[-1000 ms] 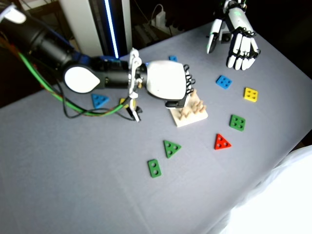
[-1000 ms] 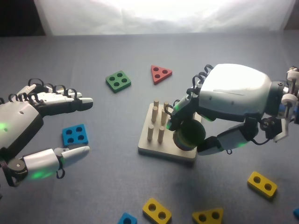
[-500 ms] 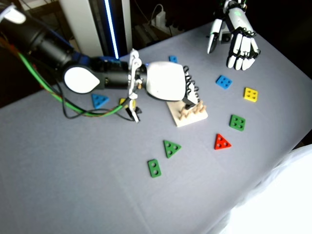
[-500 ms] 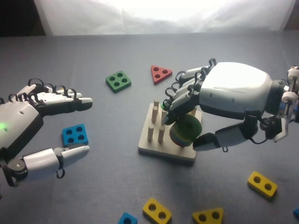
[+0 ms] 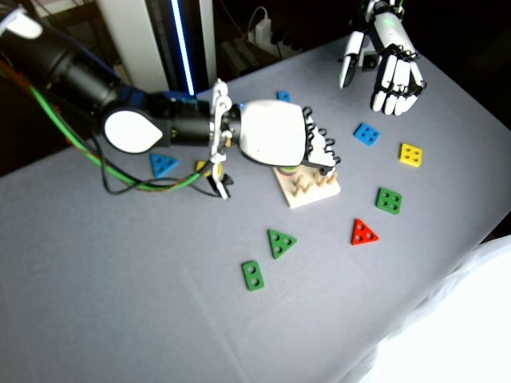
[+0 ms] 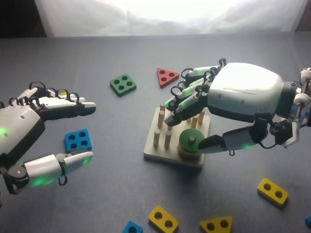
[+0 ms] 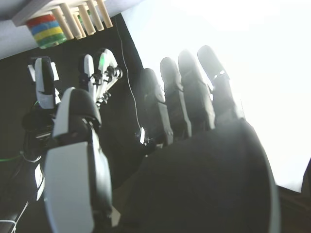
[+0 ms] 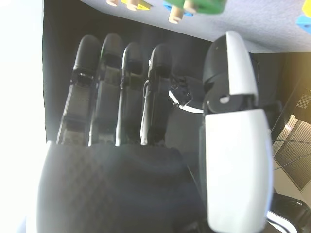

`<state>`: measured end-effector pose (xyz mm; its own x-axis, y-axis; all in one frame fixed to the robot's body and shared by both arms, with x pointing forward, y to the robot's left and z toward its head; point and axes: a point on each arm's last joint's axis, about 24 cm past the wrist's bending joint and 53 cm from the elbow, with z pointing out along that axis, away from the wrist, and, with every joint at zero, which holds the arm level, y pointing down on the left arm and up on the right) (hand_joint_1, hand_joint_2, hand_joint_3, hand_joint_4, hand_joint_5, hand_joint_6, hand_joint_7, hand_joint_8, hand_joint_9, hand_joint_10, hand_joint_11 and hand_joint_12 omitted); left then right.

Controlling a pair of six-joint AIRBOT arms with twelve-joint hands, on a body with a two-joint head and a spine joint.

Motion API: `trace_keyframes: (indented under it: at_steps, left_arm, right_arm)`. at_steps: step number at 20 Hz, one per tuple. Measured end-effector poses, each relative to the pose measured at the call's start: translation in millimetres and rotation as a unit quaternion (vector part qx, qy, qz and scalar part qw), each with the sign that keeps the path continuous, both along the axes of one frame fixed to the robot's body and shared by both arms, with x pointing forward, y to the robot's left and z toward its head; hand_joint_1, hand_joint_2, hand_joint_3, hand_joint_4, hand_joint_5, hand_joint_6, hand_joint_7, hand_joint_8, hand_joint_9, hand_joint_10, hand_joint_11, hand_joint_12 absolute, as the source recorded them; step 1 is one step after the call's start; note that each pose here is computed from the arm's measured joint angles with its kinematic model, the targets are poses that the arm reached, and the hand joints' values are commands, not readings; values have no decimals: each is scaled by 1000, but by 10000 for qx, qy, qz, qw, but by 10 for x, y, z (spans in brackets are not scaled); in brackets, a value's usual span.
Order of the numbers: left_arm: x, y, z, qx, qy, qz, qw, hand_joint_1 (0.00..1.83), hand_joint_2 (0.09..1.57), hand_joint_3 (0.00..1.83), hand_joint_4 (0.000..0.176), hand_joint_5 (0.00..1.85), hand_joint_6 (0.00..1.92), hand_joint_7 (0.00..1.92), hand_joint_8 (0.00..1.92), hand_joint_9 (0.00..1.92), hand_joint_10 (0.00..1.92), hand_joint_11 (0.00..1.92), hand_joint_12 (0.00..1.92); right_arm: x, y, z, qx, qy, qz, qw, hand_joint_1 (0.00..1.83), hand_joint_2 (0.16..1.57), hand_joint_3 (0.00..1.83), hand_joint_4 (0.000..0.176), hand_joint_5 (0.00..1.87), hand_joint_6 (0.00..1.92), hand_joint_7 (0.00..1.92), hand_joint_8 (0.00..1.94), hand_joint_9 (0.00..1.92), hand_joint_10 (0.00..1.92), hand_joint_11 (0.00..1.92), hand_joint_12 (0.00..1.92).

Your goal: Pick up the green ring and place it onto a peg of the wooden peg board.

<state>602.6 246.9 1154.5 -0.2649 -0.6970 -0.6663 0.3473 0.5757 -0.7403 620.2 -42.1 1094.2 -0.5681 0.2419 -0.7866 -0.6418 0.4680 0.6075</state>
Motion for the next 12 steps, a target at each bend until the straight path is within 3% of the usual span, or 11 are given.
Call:
trace_keyframes:
  at_steps: [1, 3, 5, 6, 7, 8, 10, 11, 12]
  left_arm:
    - [0, 0, 1, -1, -1, 0, 10000, 803, 1091, 0, 5, 614, 2, 510, 2, 404, 3, 0, 1014]
    - [1, 2, 0, -1, 0, 4, 10000, 804, 1095, 1, 3, 614, 1, 508, 1, 396, 0, 0, 983]
    - [1, 2, 1, -4, 0, 3, 10000, 827, 1091, 0, 5, 612, 0, 507, 0, 393, 0, 0, 1022]
    - [1, 4, 6, -13, -7, 8, 10000, 832, 1089, 0, 5, 610, 0, 502, 1, 393, 1, 0, 1001]
    - [1, 8, 22, -64, -46, 29, 10000, 855, 1076, 0, 0, 611, 0, 492, 1, 409, 6, 0, 1048]
    - [5, 20, 36, -118, -72, 63, 9999, 863, 1080, 0, 0, 610, 0, 493, 2, 420, 11, 0, 1060]
    - [-3, 23, 64, -179, -136, 76, 9997, 874, 1081, 0, 0, 624, 2, 528, 8, 462, 19, 0, 1150]
    - [-2, 39, 82, -205, -171, 105, 9996, 872, 1090, 3, 0, 618, 0, 539, 10, 465, 18, 0, 1162]
    - [-7, 59, 136, -284, -264, 155, 9991, 884, 1090, 2, 0, 623, 2, 554, 14, 477, 21, 0, 1164]
  right_arm:
    - [0, 0, 0, 1, 1, -1, 10000, 1045, 1015, 0, 16, 809, 9, 654, 9, 655, 23, 287, 932]
    - [2, -1, 2, 10, 8, -9, 10000, 1040, 1006, 0, 1, 824, 13, 668, 13, 674, 28, 309, 946]
    - [6, -2, 8, 31, 17, -21, 10000, 996, 1007, 0, 8, 783, 1, 612, 0, 630, 5, 249, 959]
    - [3, -9, 33, 88, 54, -54, 9999, 978, 1004, 0, 4, 754, 0, 587, 0, 607, 0, 206, 989]
    - [-1, -65, 125, 236, 58, -114, 9996, 839, 1006, 0, 31, 690, 0, 564, 0, 626, 8, 152, 1224]
    - [2, -138, 199, 384, 56, -181, 9991, 741, 1041, 9, 18, 625, 0, 533, 1, 518, 1, 30, 1169]
    - [52, -498, 481, 777, -51, -498, 9957, 735, 1073, 3, 0, 556, 2, 548, 3, 480, 4, 51, 905]
    - [95, -671, 601, 959, -112, -697, 9929, 659, 1098, 0, 11, 501, 0, 507, 0, 436, 0, 83, 732]
    - [139, -883, 770, 1240, -230, -981, 9872, 612, 1125, 0, 10, 479, 0, 499, 0, 424, 0, 111, 634]
